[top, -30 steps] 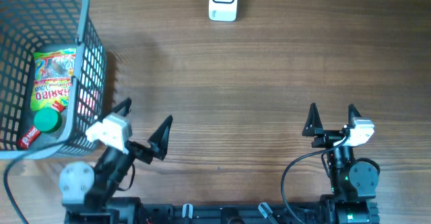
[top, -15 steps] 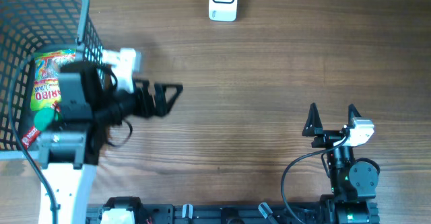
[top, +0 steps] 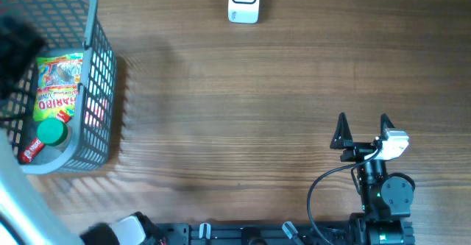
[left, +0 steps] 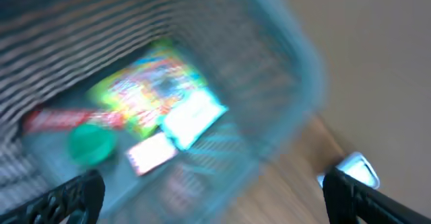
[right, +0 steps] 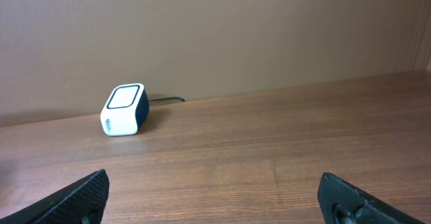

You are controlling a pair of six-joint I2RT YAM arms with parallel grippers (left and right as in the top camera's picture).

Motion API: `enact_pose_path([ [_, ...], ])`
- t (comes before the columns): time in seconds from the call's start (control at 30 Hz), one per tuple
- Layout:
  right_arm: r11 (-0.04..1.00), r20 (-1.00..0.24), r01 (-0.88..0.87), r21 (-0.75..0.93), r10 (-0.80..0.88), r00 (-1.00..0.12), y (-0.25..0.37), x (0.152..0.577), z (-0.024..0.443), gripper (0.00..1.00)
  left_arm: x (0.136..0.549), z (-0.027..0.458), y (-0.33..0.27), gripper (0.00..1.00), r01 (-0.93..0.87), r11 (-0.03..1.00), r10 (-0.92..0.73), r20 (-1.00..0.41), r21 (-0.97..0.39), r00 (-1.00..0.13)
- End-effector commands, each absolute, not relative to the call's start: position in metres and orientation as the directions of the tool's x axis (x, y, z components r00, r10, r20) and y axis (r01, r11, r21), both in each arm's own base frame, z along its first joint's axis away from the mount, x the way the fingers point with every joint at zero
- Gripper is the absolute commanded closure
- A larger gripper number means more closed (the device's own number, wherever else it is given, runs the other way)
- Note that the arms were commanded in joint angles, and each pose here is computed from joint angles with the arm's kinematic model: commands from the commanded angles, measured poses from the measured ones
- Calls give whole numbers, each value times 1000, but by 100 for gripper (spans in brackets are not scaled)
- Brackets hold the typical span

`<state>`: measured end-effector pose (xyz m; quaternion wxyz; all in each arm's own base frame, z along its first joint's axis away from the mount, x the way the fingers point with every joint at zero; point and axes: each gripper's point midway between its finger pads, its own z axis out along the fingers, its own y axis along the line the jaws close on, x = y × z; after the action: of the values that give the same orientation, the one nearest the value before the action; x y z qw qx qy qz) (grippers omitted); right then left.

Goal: Scan the item barcode
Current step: 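Move the left gripper over the basket toward the green-lidded jar, then grasp the green-lidded jar in the basket with the left gripper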

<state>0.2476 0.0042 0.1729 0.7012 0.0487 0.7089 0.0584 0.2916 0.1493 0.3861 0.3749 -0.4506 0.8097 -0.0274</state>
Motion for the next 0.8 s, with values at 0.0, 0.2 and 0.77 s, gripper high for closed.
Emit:
enact_pose_path([
  [0.0, 991, -991, -5, 137, 137, -2, 2, 247, 175, 0, 271, 343, 207, 0, -883, 290, -897, -426, -368, -117],
  [0.2, 990, -991, -5, 137, 137, -2, 2, 247, 175, 0, 266, 275, 226, 0, -959, 165, -963, -246, -230, -107],
  [0.77, 990, -991, -5, 137, 137, -3, 2, 247, 175, 0, 256, 103, 228, 0, -988, 132, -983, -137, -76, -120],
])
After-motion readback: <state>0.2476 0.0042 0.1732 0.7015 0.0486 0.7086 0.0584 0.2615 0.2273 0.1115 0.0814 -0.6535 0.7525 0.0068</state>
